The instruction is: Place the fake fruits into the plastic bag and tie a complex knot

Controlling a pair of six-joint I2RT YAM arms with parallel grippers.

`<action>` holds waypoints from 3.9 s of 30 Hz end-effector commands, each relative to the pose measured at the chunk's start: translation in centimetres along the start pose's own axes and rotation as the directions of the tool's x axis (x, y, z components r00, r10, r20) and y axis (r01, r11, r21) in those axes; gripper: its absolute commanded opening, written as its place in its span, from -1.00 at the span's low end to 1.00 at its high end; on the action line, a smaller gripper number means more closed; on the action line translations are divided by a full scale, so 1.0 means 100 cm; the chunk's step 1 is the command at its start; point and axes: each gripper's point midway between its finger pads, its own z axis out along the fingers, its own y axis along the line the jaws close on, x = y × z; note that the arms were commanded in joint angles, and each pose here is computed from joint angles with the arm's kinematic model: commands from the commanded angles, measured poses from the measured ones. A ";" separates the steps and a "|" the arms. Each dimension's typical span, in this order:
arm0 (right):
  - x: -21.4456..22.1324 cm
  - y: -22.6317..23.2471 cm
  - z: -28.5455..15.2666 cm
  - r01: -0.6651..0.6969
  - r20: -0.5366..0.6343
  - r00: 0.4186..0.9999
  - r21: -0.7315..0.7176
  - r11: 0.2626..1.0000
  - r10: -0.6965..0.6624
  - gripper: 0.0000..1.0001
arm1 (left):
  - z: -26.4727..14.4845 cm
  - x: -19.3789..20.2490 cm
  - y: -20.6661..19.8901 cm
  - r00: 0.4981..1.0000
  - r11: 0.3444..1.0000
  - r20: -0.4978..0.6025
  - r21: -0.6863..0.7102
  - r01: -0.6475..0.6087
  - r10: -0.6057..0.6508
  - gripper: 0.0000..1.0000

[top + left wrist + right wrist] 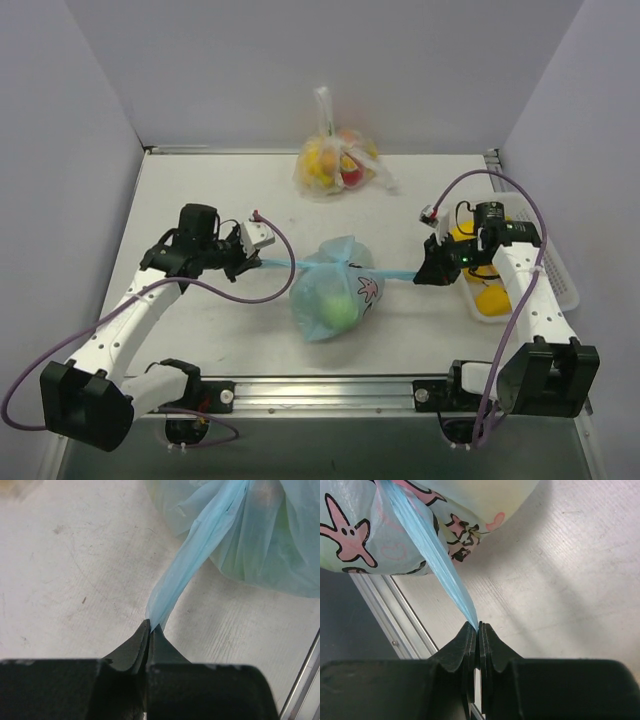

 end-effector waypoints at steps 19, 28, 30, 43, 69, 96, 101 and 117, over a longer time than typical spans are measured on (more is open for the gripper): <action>-0.036 0.023 -0.031 -0.051 -0.048 0.997 0.047 0.998 0.053 -1.00 | -0.052 -0.066 0.004 0.987 0.989 0.061 0.016 0.149 -0.150 -1.00; -0.139 0.104 -0.014 0.012 0.107 0.994 -0.233 0.972 0.013 -1.00 | -0.032 -0.160 -0.067 0.954 0.936 0.159 0.288 0.200 -0.253 -1.00; -0.153 0.115 -0.014 0.007 0.136 0.990 -0.290 0.957 0.034 -1.00 | -0.027 -0.173 -0.073 0.935 0.912 0.200 0.352 0.211 -0.293 -1.00; -0.222 0.099 0.047 0.079 0.201 0.979 -0.179 0.981 -0.042 -1.00 | -0.042 -0.164 0.023 0.834 0.891 0.315 0.158 0.425 -0.453 -1.00; -0.220 -0.027 0.094 0.019 0.193 0.980 0.170 0.985 -0.052 -1.00 | 0.040 -0.117 0.135 0.831 0.878 0.309 0.031 0.477 -0.462 -1.00; -0.138 0.005 0.059 -0.076 0.101 0.992 0.059 0.995 0.070 -0.31 | 0.057 -0.086 0.036 0.900 0.901 0.077 0.115 0.418 -0.428 -0.29; -0.154 0.005 0.017 -0.101 0.202 0.976 0.087 0.991 0.081 0.76 | 0.019 -0.096 0.054 0.868 0.872 0.082 0.053 0.487 -0.490 0.95; -0.052 -0.054 -0.092 -0.475 0.265 0.876 0.338 0.813 0.402 1.00 | -0.095 -0.008 0.122 0.619 0.587 0.136 -0.215 0.780 -0.773 0.95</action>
